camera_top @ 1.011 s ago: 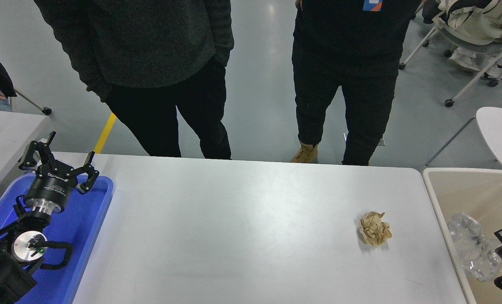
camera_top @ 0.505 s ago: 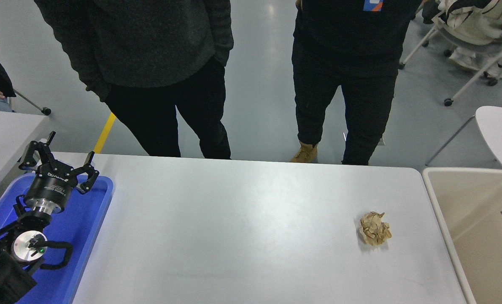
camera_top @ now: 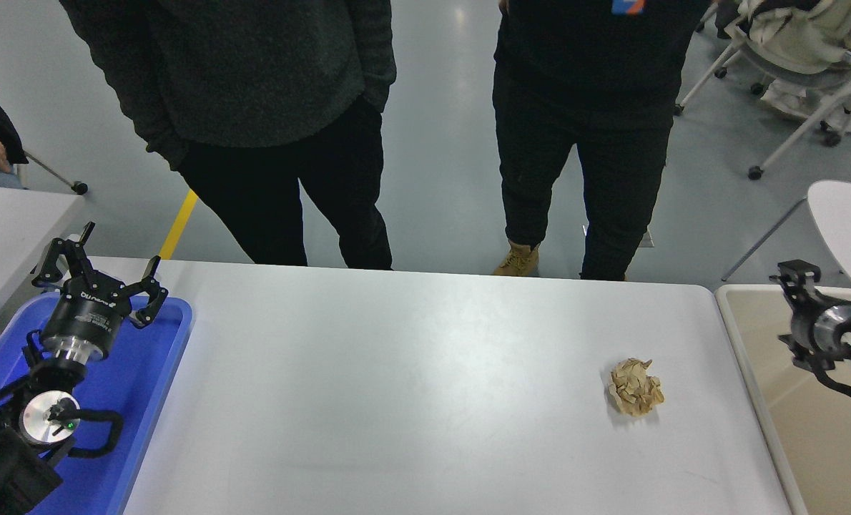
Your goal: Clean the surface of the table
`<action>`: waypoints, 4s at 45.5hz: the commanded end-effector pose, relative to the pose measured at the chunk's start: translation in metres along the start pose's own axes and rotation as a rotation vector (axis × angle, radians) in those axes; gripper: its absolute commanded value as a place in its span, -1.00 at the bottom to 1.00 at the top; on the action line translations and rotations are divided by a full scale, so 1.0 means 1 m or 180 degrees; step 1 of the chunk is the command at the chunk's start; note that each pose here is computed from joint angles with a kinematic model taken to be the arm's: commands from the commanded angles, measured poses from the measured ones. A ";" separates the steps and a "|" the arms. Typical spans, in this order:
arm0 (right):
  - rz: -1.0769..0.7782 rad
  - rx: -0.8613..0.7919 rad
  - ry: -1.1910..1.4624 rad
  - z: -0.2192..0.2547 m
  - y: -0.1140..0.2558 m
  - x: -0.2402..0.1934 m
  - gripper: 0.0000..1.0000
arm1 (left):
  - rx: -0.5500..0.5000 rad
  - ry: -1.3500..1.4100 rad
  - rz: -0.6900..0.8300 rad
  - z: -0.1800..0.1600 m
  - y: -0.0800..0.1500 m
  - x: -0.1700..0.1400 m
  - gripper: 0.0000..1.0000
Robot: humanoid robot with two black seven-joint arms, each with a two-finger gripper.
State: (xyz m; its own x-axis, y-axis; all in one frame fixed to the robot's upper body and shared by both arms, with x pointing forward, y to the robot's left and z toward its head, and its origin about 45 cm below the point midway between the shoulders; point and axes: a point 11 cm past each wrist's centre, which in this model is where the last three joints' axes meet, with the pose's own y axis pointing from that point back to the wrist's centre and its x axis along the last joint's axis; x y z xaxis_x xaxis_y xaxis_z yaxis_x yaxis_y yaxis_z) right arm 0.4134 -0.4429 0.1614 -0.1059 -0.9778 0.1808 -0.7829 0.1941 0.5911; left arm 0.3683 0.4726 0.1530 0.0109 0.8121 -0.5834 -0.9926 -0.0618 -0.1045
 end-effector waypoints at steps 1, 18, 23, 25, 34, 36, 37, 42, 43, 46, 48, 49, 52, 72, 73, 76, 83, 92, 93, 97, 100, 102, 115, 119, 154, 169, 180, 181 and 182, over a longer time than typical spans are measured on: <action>-0.0497 0.0275 -0.1023 -0.016 -0.001 -0.062 1.00 | 0.0001 0.0002 -0.0002 0.000 0.000 0.000 1.00; -0.0868 0.0438 -0.2077 0.007 0.001 -0.135 1.00 | -0.0002 0.0002 -0.0005 0.000 -0.001 -0.001 1.00; -0.0933 0.0495 -0.2140 0.006 0.003 -0.148 1.00 | 0.0000 -0.0001 0.0002 0.000 0.000 0.000 1.00; -0.0933 0.0512 -0.2151 0.007 0.003 -0.149 1.00 | 0.0001 0.0002 -0.0002 0.000 0.000 0.000 1.00; -0.0930 0.0520 -0.2156 0.008 0.003 -0.150 1.00 | 0.0001 0.0002 -0.0002 0.000 0.000 0.000 1.00; -0.0921 0.0520 -0.2154 0.008 0.003 -0.149 1.00 | 0.0001 0.0002 -0.0002 0.000 0.000 0.000 1.00; -0.0922 0.0518 -0.2150 0.008 0.003 -0.149 1.00 | 0.0001 0.0002 -0.0002 0.000 0.000 0.000 1.00; -0.0915 0.0518 -0.2099 0.008 0.002 -0.147 1.00 | 0.0001 0.0002 -0.0002 0.000 0.000 0.000 1.00; -0.0912 0.0512 -0.2078 0.009 0.002 -0.146 1.00 | 0.0000 -0.0001 0.0002 0.000 0.000 0.000 1.00; -0.0893 0.0519 -0.1963 0.009 0.002 -0.142 1.00 | 0.0000 -0.0001 0.0002 0.000 0.000 0.000 1.00; -0.0897 0.0511 -0.1847 0.011 0.002 -0.141 1.00 | 0.0001 0.0002 -0.0002 0.000 0.000 0.000 1.00; -0.0901 0.0500 -0.1769 0.012 0.002 -0.141 1.00 | 0.0000 -0.0001 0.0002 0.000 0.000 0.000 1.00; -0.0875 0.0487 -0.1519 0.014 0.003 -0.133 1.00 | 0.0000 -0.0001 0.0002 0.000 0.000 0.000 1.00; -0.1175 0.1123 0.0371 -0.018 0.042 -0.128 1.00 | -0.0004 0.0002 -0.0002 0.000 0.000 0.000 1.00; -0.1204 0.1128 0.0447 -0.017 0.044 -0.130 1.00 | -0.0003 0.0004 -0.0001 0.000 0.000 0.000 1.00; -0.1285 0.1152 0.0763 -0.012 0.050 -0.135 1.00 | -0.0003 0.0004 -0.0001 0.000 0.000 0.000 1.00; -0.1355 0.1131 0.1702 0.005 0.053 -0.134 1.00 | -0.0003 0.0004 -0.0001 0.000 0.000 0.000 1.00; -0.1383 0.1253 0.3023 0.021 0.055 -0.124 1.00 | -0.0004 0.0001 0.0003 0.000 0.000 0.000 1.00; -0.1386 0.1272 0.3117 0.021 0.056 -0.125 1.00 | 0.0001 0.0002 -0.0002 0.000 0.000 0.000 1.00; -0.1427 0.1304 0.3539 0.028 0.056 -0.124 1.00 | -0.0002 0.0002 -0.0005 0.000 -0.001 -0.001 1.00; -0.1446 0.1314 0.3889 0.036 0.057 -0.120 1.00 | -0.0003 0.0004 -0.0001 0.000 0.000 0.000 1.00; -0.1459 0.1335 0.4115 0.041 0.057 -0.118 1.00 | -0.0003 -0.0001 -0.0002 0.000 0.000 0.000 1.00; -0.1590 0.1440 0.5039 0.068 0.059 -0.117 1.00 | -0.0003 0.0004 -0.0001 0.000 0.000 0.000 1.00; -0.1574 0.1489 0.5180 0.067 0.058 -0.118 1.00 | -0.0003 0.0004 -0.0001 0.000 0.000 0.000 1.00; -0.1545 0.1226 0.5684 0.091 0.023 -0.123 1.00 | -0.0003 0.0007 -0.0005 0.000 0.000 0.000 1.00; -0.1589 0.1135 0.5810 0.101 0.020 -0.110 1.00 | -0.0003 0.0004 -0.0001 0.000 0.000 0.000 1.00; -0.1567 0.0980 0.6035 0.107 0.015 -0.087 0.88 | -0.0008 0.0004 -0.0001 0.000 0.000 0.000 1.00; -0.1588 0.0991 0.6035 0.108 0.015 -0.088 0.84 | -0.0003 0.0004 -0.0001 0.000 0.000 0.000 1.00; -0.1596 0.0992 0.6038 0.109 0.015 -0.088 0.80 | -0.0003 0.0004 -0.0001 0.000 0.000 0.000 1.00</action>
State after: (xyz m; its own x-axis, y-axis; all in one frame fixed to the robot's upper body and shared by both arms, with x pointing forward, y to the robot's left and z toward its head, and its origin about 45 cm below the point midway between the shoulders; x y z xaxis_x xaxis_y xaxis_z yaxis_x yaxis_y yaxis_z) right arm 0.3483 -0.3472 0.0739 0.6215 0.3813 0.6844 -0.6328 -0.2707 0.7255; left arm 0.3683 0.4726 0.1532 0.0113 0.8114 -0.5843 -0.9925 -0.0622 -0.1055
